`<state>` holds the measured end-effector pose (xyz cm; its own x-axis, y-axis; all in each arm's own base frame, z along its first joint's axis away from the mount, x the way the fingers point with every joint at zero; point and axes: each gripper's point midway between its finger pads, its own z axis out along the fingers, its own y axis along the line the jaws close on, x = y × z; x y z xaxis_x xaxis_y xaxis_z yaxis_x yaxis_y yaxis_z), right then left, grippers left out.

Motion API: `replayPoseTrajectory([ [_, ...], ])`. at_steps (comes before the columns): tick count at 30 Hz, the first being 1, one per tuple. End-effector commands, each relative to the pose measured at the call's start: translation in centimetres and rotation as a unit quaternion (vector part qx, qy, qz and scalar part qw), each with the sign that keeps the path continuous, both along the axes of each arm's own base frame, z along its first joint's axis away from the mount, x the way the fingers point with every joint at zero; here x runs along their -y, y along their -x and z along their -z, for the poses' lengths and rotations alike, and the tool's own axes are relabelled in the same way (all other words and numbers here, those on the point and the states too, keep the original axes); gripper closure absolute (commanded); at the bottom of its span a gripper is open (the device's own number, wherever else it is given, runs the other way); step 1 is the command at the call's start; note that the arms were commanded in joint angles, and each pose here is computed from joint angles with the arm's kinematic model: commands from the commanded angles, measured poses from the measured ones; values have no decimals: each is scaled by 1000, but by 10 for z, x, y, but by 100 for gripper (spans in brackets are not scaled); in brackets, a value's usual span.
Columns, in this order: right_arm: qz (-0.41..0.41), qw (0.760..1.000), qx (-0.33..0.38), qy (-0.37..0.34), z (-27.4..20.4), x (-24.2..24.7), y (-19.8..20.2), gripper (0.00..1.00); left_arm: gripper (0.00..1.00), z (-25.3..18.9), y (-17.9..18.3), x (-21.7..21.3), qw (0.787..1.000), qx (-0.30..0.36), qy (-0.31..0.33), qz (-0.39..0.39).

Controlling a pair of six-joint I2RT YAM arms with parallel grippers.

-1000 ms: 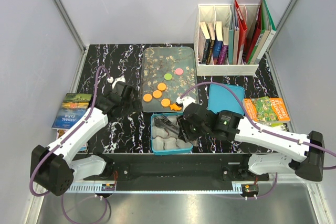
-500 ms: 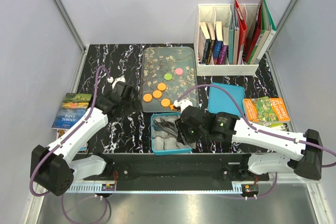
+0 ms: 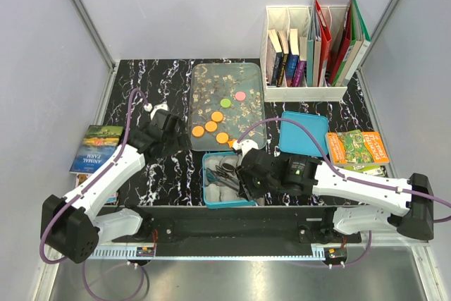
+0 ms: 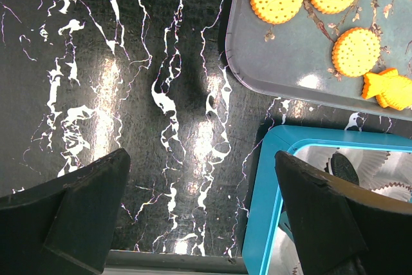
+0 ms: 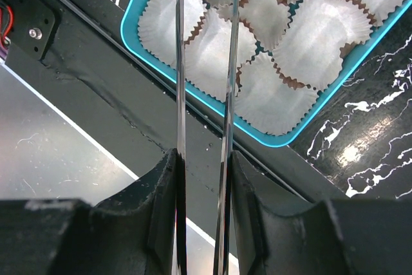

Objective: Pack the cookies

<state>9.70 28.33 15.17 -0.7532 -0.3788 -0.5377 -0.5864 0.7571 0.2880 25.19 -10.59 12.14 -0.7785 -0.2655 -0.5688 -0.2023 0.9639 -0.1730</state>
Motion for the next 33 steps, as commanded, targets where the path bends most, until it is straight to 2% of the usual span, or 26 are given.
replayPoseTrajectory([
  [1, 16, 1000, 20, -18, -12, -3, -6, 78, 1, -7, -5, 1, 1000, 11, 0, -2],
  [8, 20, 999, 26, -25, -21, -4, -8, 54, 1, -7, -5, 1, 1000, 12, 1, -2],
  [13, 23, 999, 30, -28, -27, -4, -9, 48, 1, -8, -5, 2, 1000, 12, 1, -1],
  [18, 27, 998, 34, -39, -36, -4, -10, 47, 1, -8, -5, 1, 1000, 12, 2, -2],
  [22, 35, 995, 64, -61, -66, 0, -17, 48, 1, -8, -4, 2, 1000, 12, 2, -1],
  [27, 51, 987, 143, -44, -103, 9, -44, 48, 1, -9, -5, 3, 1000, 13, 6, -1],
  [33, 76, 985, 157, -15, -102, 9, -91, 50, 1, -10, -4, 2, 1000, 16, 6, -1],
])
